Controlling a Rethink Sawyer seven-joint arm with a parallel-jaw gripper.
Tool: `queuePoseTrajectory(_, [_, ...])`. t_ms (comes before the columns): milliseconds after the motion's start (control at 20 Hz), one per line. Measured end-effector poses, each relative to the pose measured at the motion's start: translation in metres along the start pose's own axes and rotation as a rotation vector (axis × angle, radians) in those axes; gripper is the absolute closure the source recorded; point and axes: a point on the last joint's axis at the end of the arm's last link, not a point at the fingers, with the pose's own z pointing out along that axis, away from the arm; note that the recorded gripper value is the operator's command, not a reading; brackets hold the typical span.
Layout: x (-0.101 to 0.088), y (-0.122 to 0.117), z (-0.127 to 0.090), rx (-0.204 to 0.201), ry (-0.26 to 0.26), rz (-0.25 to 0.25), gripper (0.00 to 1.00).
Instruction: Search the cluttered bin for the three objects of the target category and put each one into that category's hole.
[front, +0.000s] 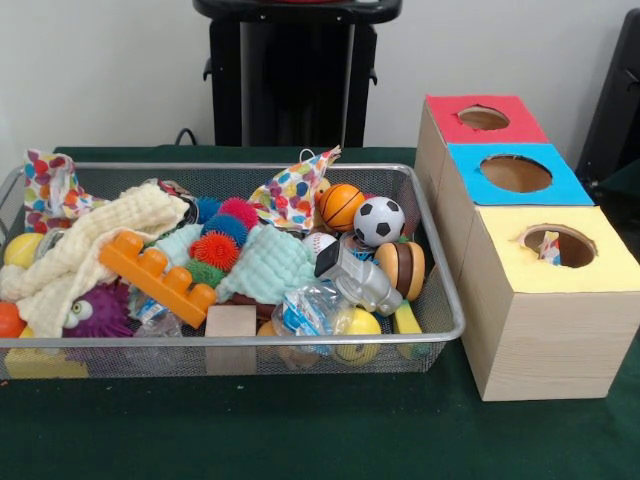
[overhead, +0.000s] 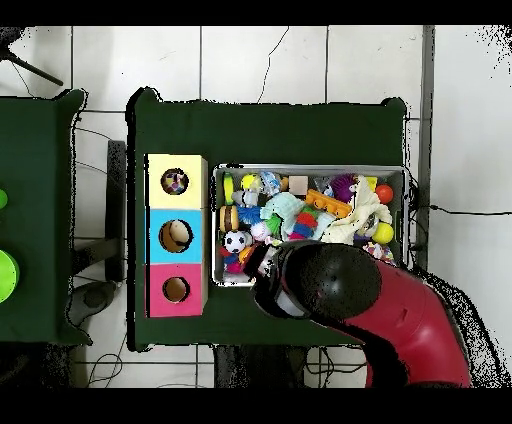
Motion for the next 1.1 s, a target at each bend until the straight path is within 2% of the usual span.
queuePoseTrajectory(300, [0.001, 0.003, 0.002, 0.01, 0.002, -0.021, 0.0])
queuePoseTrajectory(650, [0.008, -0.003, 0.013, 0.063, 0.013, -0.055, 0.0])
queuePoseTrajectory(900, [0.016, -0.009, 0.026, 0.086, 0.014, -0.067, 0.0])
queuePoseTrajectory(1100, [0.021, -0.015, 0.046, 0.108, 0.005, -0.081, 0.0])
